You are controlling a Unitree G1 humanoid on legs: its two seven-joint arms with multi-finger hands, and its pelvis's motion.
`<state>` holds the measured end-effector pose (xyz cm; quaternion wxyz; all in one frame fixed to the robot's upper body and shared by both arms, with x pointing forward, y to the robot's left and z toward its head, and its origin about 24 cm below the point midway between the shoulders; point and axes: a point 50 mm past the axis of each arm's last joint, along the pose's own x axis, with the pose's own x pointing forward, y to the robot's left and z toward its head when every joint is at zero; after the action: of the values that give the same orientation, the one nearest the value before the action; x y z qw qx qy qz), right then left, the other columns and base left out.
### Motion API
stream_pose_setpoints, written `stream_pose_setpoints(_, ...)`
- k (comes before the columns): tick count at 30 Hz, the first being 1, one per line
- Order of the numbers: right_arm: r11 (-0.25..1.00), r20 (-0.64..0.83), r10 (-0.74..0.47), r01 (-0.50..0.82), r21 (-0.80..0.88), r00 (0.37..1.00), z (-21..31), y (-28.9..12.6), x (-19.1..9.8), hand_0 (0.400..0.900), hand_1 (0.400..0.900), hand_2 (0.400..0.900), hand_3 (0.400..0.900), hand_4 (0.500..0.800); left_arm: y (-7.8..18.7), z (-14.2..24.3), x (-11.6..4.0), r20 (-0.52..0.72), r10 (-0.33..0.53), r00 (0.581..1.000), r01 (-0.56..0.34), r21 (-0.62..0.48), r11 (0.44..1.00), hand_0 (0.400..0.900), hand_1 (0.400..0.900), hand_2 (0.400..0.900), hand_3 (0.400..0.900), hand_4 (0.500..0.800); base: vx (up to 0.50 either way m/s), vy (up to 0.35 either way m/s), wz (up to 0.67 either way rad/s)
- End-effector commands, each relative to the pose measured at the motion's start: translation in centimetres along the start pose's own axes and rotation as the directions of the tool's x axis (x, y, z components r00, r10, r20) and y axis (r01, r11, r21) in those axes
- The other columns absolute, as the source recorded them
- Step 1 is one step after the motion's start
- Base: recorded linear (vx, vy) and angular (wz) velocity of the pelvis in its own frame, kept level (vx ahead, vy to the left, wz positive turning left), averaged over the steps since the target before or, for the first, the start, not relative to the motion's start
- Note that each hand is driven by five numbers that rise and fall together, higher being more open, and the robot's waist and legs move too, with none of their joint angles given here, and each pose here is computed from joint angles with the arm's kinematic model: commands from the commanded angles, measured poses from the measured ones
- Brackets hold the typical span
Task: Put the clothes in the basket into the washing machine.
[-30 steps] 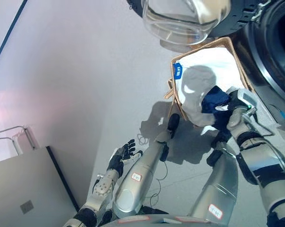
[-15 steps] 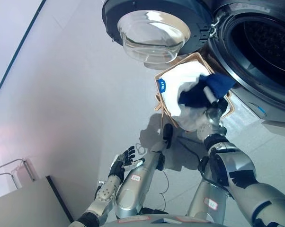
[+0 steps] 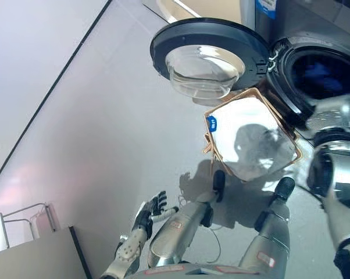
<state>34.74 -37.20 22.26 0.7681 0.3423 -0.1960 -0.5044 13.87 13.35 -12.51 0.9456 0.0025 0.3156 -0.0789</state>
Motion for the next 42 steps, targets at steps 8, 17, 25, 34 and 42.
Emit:
stream_pose_setpoints(8, 0.991, 0.266, 0.103, -0.122, 0.056, 0.959, 5.6, 2.8, -0.4, 0.400, 0.400, 0.400, 0.400, 0.500, 1.6, -0.5, -0.6, 0.009, 0.045, 0.999, -0.045, 0.048, 0.998, 0.900, 0.900, 0.900, 0.900, 0.800, -0.001, -0.027, 0.01)
stream_pose_setpoints(17, 0.984, 0.192, 0.157, -0.170, 0.057, 0.969, 3.8, 2.9, -0.5, 0.900, 0.900, 0.900, 0.900, 0.800, 0.9, -1.5, -0.7, -0.049, 0.026, 0.998, -0.026, 0.011, 1.000, 0.900, 0.900, 0.900, 0.900, 0.800, 0.014, -0.013, -0.10)
stream_pose_setpoints(25, 0.985, 0.095, 0.171, -0.172, 0.010, 0.981, 1.5, 1.8, -0.3, 0.900, 0.900, 0.900, 0.900, 0.800, 0.8, -2.4, -1.0, -0.097, 0.024, 0.995, -0.025, -0.003, 1.000, 0.900, 0.900, 0.900, 0.900, 0.800, 0.003, -0.006, -0.01)
stream_pose_setpoints(34, 0.973, -0.168, 0.091, -0.124, -0.194, 0.982, -6.3, -4.1, -1.4, 0.900, 0.900, 0.900, 0.900, 0.800, 1.0, -3.7, -1.2, -0.172, 0.054, 0.984, -0.056, -0.007, 0.998, 0.900, 0.900, 0.900, 0.900, 0.800, 0.011, -0.029, -0.04)
stream_pose_setpoints(42, 0.781, -0.426, -0.035, -0.241, -0.577, 0.904, -13.6, -13.4, -5.2, 0.900, 0.900, 0.900, 0.900, 0.800, 2.7, -4.4, -1.5, -0.216, 0.127, 0.968, -0.117, 0.059, 0.991, 0.900, 0.900, 0.900, 0.900, 0.800, 0.031, -0.062, -0.09)
